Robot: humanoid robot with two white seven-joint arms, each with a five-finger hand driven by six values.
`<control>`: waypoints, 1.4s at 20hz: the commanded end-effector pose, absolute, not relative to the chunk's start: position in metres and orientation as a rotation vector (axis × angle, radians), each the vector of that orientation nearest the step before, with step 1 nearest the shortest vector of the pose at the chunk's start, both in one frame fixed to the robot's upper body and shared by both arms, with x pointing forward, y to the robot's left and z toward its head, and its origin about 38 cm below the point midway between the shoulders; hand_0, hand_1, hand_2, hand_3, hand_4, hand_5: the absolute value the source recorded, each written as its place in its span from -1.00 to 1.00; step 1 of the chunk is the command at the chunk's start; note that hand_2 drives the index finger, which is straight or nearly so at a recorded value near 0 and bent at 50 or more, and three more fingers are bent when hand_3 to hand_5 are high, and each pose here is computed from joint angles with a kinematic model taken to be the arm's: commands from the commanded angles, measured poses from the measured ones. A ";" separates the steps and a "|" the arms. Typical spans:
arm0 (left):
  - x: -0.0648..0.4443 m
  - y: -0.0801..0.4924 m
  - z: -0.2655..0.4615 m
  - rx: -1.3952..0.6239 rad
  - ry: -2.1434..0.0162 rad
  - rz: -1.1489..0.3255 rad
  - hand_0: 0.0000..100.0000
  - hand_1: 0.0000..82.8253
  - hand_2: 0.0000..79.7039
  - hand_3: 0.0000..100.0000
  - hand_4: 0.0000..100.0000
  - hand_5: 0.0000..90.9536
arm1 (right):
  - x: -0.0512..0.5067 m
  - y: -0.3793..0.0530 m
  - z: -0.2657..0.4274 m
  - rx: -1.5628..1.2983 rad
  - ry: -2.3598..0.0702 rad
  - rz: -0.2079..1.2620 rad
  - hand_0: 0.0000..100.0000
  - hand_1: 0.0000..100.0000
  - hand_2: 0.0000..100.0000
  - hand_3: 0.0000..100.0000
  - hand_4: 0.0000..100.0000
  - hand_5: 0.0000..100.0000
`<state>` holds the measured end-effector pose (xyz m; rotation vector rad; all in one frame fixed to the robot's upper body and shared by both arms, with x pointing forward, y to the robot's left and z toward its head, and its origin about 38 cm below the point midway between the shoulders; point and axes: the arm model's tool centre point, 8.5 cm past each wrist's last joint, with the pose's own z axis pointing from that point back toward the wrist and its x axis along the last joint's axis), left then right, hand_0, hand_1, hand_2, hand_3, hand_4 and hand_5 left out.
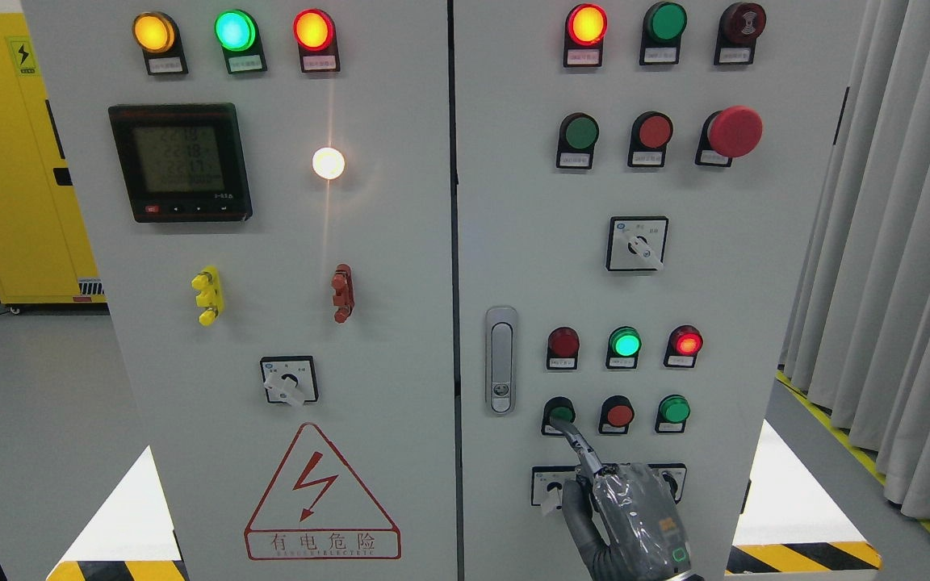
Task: Press green start button
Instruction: 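Press the green push button with the right hand's fingertip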
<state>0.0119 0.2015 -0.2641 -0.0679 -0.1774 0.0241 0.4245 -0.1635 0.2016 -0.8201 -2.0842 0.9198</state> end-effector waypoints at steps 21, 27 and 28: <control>0.012 0.202 -0.264 -0.068 -0.177 0.024 -0.76 0.34 -1.00 -1.00 -1.00 -1.00 | 0.405 -0.167 0.214 -0.798 -2.192 0.886 1.00 1.00 -1.00 0.83 0.95 1.00; 0.013 0.201 -0.264 -0.068 -0.179 0.024 -0.76 0.34 -1.00 -1.00 -1.00 -1.00 | 0.391 -0.158 0.218 -0.674 -2.262 0.817 1.00 1.00 -1.00 0.73 0.91 1.00; 0.013 0.201 -0.264 -0.068 -0.179 0.024 -0.76 0.34 -1.00 -1.00 -1.00 -1.00 | 0.387 -0.157 0.217 -0.632 -2.270 0.794 1.00 1.00 -1.00 0.70 0.87 0.98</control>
